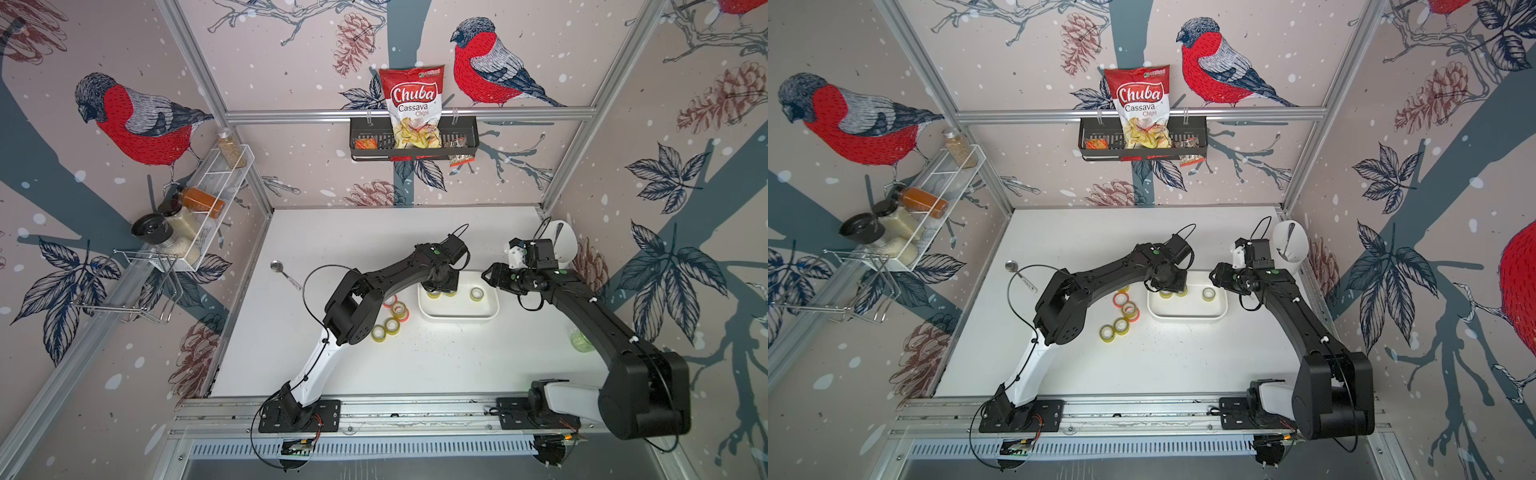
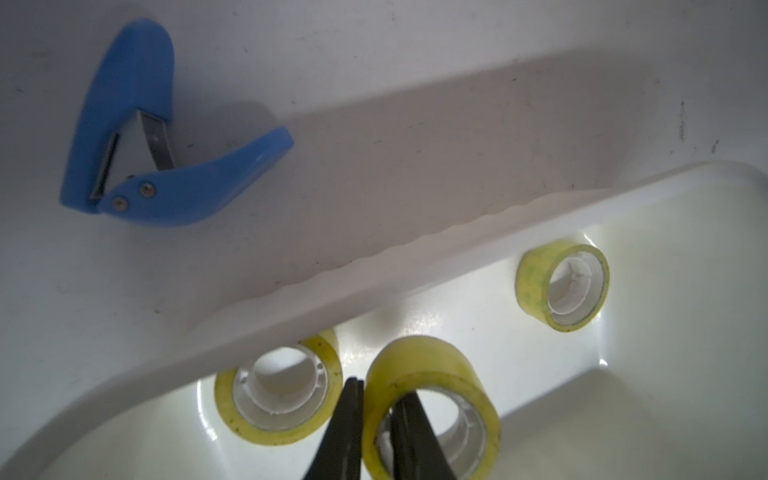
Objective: Put the transparent tape into the storage box
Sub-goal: Place the tape in the storage box.
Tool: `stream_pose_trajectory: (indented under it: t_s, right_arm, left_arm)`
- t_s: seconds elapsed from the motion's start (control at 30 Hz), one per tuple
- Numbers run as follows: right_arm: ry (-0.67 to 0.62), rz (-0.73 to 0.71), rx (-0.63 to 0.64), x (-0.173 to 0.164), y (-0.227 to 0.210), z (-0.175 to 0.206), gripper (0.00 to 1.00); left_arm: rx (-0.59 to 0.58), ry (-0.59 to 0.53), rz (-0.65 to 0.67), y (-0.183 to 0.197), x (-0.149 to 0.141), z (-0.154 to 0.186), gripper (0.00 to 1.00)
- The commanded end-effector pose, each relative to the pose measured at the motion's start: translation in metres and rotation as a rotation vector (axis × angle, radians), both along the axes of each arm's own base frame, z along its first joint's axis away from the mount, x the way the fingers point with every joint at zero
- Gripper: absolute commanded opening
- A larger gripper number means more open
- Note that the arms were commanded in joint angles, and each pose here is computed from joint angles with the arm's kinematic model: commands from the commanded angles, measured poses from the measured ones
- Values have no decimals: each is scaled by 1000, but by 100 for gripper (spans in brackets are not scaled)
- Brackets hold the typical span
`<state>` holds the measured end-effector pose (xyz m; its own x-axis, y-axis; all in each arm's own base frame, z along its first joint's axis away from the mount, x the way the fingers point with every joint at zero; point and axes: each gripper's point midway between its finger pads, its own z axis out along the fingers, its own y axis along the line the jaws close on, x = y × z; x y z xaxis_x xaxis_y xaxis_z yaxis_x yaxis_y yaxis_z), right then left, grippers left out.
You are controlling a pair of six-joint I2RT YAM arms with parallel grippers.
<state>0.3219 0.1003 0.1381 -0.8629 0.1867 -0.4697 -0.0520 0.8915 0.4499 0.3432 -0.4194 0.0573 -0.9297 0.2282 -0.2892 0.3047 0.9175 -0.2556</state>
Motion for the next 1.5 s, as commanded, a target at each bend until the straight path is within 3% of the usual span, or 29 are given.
stream_pose_trajectory:
  t_s: [0.0,0.9,1.47]
  right_arm:
    - [-18,11,13,1,2,4,59]
    - [-18,4,20,2,-1,4,59]
    - [-21,8,21,2,-1,5,59]
  left_arm:
    - [-9,-6,-3,-5,1,-1,17]
    - [90,-6,5,6,7,-18,18]
    - [59,-28,7,1,10,-1,33]
